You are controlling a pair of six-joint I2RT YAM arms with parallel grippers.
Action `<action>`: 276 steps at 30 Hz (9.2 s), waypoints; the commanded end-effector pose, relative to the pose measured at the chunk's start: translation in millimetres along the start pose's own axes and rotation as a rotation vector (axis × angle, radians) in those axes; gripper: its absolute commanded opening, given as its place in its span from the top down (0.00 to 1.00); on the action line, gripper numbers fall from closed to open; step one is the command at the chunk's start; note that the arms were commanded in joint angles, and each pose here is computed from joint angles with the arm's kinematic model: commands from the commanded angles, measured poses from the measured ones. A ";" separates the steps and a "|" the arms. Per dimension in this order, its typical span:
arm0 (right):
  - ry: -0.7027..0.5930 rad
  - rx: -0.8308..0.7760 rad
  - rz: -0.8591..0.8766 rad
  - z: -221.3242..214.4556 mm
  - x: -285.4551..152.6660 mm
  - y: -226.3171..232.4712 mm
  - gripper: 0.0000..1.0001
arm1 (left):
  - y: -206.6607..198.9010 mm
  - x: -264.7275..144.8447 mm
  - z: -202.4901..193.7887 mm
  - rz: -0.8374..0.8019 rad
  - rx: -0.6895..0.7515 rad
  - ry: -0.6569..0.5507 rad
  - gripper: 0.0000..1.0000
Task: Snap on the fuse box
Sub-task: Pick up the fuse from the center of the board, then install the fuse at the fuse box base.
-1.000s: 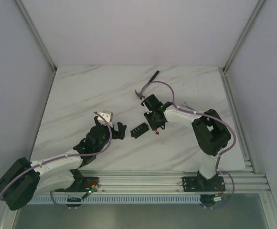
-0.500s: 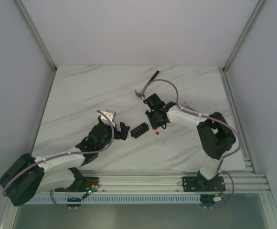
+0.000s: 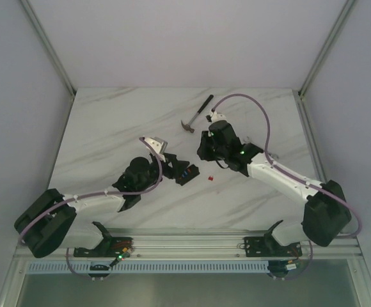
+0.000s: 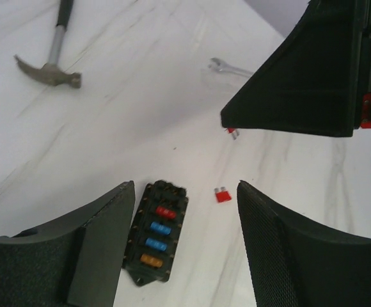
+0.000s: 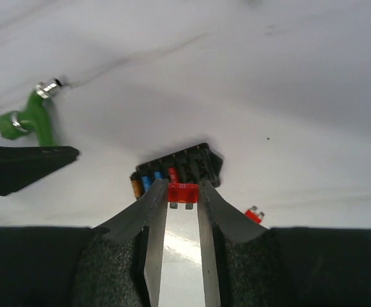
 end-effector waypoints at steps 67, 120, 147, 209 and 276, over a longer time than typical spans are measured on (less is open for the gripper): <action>-0.248 -0.539 0.537 30.9 -81.7 18.0 0.50 | -45.6 3.9 34.1 -0.468 0.243 0.073 1.00; -0.180 -0.585 0.569 21.6 -76.9 16.3 1.00 | -24.5 -16.4 23.7 -0.381 0.253 0.045 0.48; 0.056 -0.428 0.392 9.0 -17.3 1.6 1.00 | 50.5 6.6 -66.7 -0.040 0.326 0.199 0.23; 0.399 -0.355 -0.166 -65.6 59.6 -4.6 1.00 | 40.4 36.6 -101.2 -0.272 0.362 0.349 0.47; 0.355 -0.396 0.056 -61.2 50.5 -25.2 1.00 | 42.2 35.8 -103.7 -0.288 0.353 0.394 0.46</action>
Point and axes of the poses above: each gripper's point midway between its finger pads, its own x axis out along the fingers, its own y axis along the line the jaws close on, z = x × y, the point moved 7 cm from there along -x, back along the fingers, and after that the axes turned 8 degrees about -x, right-handed, at the moved point
